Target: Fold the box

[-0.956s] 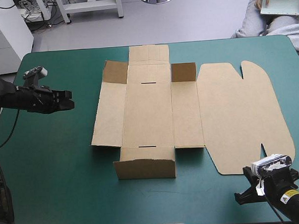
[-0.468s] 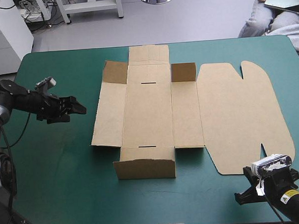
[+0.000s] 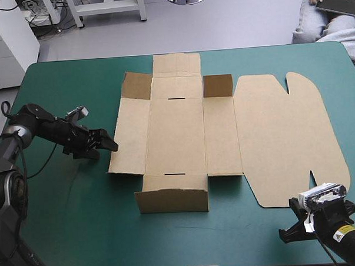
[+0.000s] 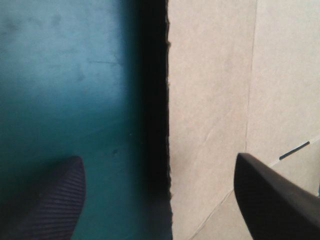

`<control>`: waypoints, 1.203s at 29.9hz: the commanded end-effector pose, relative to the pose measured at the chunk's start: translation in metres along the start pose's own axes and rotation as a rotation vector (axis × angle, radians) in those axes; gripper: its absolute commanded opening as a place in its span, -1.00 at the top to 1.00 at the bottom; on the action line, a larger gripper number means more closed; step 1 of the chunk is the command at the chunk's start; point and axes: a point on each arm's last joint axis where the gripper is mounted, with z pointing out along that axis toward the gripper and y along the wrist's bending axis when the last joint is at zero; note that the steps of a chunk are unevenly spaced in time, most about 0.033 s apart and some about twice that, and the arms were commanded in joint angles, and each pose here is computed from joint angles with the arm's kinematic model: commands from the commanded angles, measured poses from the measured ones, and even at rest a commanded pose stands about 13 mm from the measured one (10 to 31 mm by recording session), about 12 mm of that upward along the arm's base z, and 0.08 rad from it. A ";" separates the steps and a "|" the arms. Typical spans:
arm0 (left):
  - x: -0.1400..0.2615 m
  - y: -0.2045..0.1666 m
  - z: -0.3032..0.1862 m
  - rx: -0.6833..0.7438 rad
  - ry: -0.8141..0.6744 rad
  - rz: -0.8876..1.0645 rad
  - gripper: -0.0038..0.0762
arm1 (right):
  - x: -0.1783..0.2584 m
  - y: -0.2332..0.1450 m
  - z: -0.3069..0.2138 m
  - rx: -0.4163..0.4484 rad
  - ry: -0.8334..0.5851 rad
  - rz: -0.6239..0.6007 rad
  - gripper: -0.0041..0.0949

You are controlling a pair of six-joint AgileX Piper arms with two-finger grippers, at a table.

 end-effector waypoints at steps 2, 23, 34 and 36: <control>-0.004 -0.023 0.004 0.077 0.010 0.037 -0.55 | -0.013 -0.002 -0.004 0.020 -0.074 -0.002 0.96; -0.012 -0.049 0.042 0.200 0.041 0.079 -0.30 | -0.013 -0.002 -0.004 0.020 -0.074 -0.002 0.96; -0.018 -0.044 0.043 0.151 -0.022 0.042 0.93 | -0.013 -0.002 -0.004 0.020 -0.074 -0.002 0.96; -0.017 -0.044 0.043 0.148 -0.020 0.073 0.93 | -0.013 -0.002 -0.004 0.020 -0.074 -0.002 0.96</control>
